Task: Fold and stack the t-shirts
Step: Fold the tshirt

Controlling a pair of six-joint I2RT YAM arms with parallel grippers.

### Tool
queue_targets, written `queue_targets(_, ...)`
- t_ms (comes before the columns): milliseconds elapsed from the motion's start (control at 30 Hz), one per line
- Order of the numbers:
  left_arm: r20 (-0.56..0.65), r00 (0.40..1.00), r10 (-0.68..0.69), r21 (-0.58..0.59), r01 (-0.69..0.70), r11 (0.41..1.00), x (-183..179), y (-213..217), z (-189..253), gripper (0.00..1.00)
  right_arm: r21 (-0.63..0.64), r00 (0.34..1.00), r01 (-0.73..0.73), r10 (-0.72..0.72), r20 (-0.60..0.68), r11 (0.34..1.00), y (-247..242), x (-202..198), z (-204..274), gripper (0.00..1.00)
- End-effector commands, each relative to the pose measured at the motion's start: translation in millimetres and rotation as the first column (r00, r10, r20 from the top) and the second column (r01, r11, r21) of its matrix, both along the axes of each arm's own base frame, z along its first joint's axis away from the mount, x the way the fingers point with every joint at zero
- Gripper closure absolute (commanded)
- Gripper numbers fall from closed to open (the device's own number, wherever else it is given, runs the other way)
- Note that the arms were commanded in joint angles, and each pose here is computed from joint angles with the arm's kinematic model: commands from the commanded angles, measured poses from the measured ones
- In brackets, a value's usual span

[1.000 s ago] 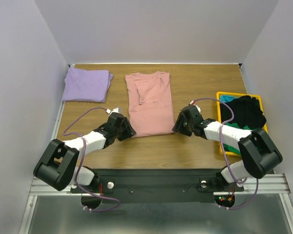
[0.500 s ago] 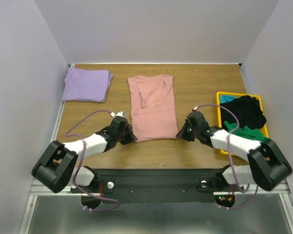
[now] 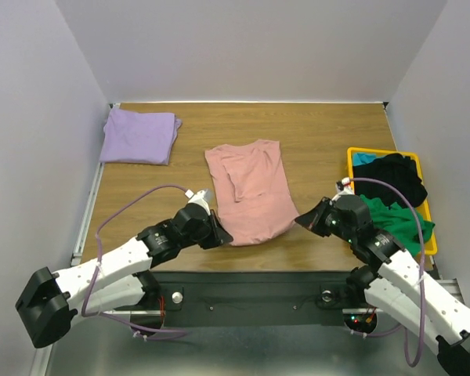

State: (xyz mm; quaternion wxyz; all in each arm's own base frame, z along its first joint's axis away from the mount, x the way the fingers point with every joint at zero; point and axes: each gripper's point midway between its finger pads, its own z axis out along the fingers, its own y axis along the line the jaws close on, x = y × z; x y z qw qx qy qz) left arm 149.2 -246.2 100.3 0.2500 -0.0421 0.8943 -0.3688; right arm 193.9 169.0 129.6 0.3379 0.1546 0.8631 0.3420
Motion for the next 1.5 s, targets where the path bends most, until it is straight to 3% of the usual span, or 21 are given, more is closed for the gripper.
queue_targets(0, 0.092, 0.996, 0.017, -0.056, -0.012, 0.998, 17, -12, 47, 1.0, -0.024, 0.994, 0.048, -0.046, 0.096, 0.999, -2, 25, 46, 1.0)
queue_targets(233, 0.232, 0.956, 0.178, -0.041, -0.173, 0.984, 70, -5, 95, 1.0, -0.165, 0.963, 0.179, -0.139, 0.232, 0.97, -7, 91, 98, 1.0)
queue_targets(400, 0.257, 0.945, 0.203, -0.039, -0.2, 0.979, 103, -2, 108, 1.0, -0.224, 0.927, 0.283, -0.206, 0.314, 0.933, -12, 131, 122, 1.0)
queue_targets(567, 0.279, 0.919, 0.277, -0.028, -0.281, 0.959, 146, 18, 113, 1.0, -0.234, 0.905, 0.29, -0.186, 0.382, 0.928, 5, 171, 155, 1.0)
queue_targets(800, 0.285, 0.911, 0.299, 0.003, -0.313, 0.95, 192, 22, 110, 1.0, -0.277, 0.917, 0.272, -0.162, 0.363, 0.921, 16, 231, 148, 1.0)
queue_targets(1100, 0.286, 0.897, 0.338, 0.031, -0.361, 0.932, 247, 34, 112, 1.0, -0.31, 0.925, 0.261, -0.145, 0.352, 0.914, 16, 279, 133, 1.0)
queue_targets(1467, 0.153, 0.923, 0.353, 0.152, -0.375, 0.915, 306, 39, 50, 1.0, -0.406, 0.942, 0.251, -0.125, 0.311, 0.879, 19, 334, 83, 0.99)
